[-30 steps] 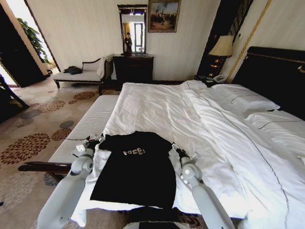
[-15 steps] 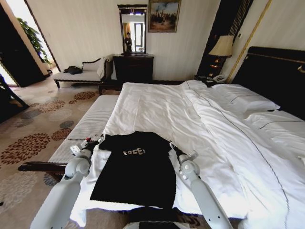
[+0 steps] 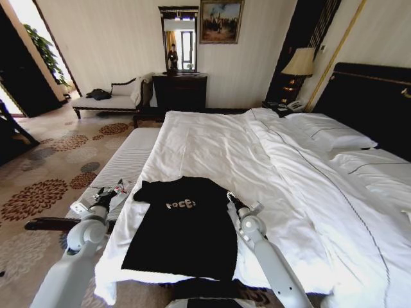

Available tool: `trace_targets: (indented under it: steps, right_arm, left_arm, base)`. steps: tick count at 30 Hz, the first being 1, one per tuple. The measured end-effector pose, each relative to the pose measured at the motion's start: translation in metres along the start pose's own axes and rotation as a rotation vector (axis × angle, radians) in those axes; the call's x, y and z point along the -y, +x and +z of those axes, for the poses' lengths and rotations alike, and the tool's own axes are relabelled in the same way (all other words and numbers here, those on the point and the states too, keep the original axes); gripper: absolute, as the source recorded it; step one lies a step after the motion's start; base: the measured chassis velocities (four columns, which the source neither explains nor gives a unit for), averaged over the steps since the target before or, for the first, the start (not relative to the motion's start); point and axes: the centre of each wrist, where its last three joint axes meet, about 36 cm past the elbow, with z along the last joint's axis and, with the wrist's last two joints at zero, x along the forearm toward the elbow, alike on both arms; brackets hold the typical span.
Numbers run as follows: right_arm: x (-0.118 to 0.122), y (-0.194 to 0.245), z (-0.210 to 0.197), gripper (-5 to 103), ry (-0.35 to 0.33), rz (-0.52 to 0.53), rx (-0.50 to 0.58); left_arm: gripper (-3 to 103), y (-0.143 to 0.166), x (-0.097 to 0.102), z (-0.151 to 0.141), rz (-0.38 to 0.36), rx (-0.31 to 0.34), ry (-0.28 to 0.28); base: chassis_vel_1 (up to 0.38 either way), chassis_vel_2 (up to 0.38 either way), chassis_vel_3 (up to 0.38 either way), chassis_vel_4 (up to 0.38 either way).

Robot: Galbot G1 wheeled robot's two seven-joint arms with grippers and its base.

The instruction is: Fold the clothes on the bed.

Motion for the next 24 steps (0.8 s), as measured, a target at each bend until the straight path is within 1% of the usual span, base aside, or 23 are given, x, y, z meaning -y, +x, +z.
trace_targets:
  steps: [1,2,4,5,9,10,12,13,14,15,17,18,24]
  right_arm:
    - [0.0,0.0,0.0,66,0.005,-0.004,0.003]
    - [-0.001,0.001,-0.001,56,0.008,-0.007,0.007]
    - [-0.001,0.001,-0.002,56,0.009,-0.009,0.009]
    - [-0.001,0.002,-0.003,44,0.01,-0.015,0.015]
    - [0.0,0.002,-0.005,44,0.017,-0.023,0.025]
    - [0.001,0.002,-0.006,28,0.023,-0.026,0.028]
    - [0.001,0.002,-0.006,28,0.027,-0.027,0.03]
    - [0.001,0.002,-0.007,17,0.033,-0.03,0.031]
    - [0.001,0.002,-0.007,17,0.039,-0.031,0.032]
    - [0.001,0.003,-0.007,7,0.043,-0.033,0.032]
    - [0.001,0.003,-0.006,7,0.045,-0.033,0.03]
    - [0.001,0.003,-0.006,1,0.045,-0.033,0.029]
    - [0.001,0.001,-0.013,0,0.05,-0.035,0.046]
  left_arm:
    - [100,0.001,0.001,0.001,-0.001,-0.001,0.0]
    - [100,0.003,0.001,0.002,-0.003,-0.003,0.0]
    - [100,0.003,0.001,0.003,-0.004,-0.003,-0.001]
    - [100,0.004,0.0,0.004,-0.007,-0.004,-0.004]
    - [100,0.006,-0.002,0.005,-0.018,-0.005,-0.01]
    - [100,0.006,-0.002,0.005,-0.021,-0.004,-0.01]
    - [100,0.006,-0.002,0.005,-0.022,-0.004,-0.009]
    - [100,0.006,-0.002,0.006,-0.024,-0.004,-0.008]
    - [100,0.006,-0.002,0.006,-0.026,-0.004,-0.007]
    - [100,0.006,-0.002,0.006,-0.028,-0.004,-0.006]
    - [100,0.006,-0.002,0.007,-0.03,-0.005,-0.005]
    - [100,0.006,-0.001,0.008,-0.031,-0.006,-0.005]
    - [100,0.005,-0.002,0.012,-0.038,-0.013,-0.012]
  base:
    - [0.0,0.0,0.0,0.0]
    - [0.0,0.0,0.0,0.0]
    - [0.0,0.0,0.0,0.0]
    - [0.0,0.0,0.0,0.0]
    - [0.0,0.0,0.0,0.0]
    - [0.0,0.0,0.0,0.0]
    - [0.0,0.0,0.0,0.0]
    - [0.0,0.0,0.0,0.0]
    - [0.0,0.0,0.0,0.0]
    - [0.0,0.0,0.0,0.0]
    - [0.0,0.0,0.0,0.0]
    - [0.0,0.0,0.0,0.0]
    - [0.0,0.0,0.0,0.0]
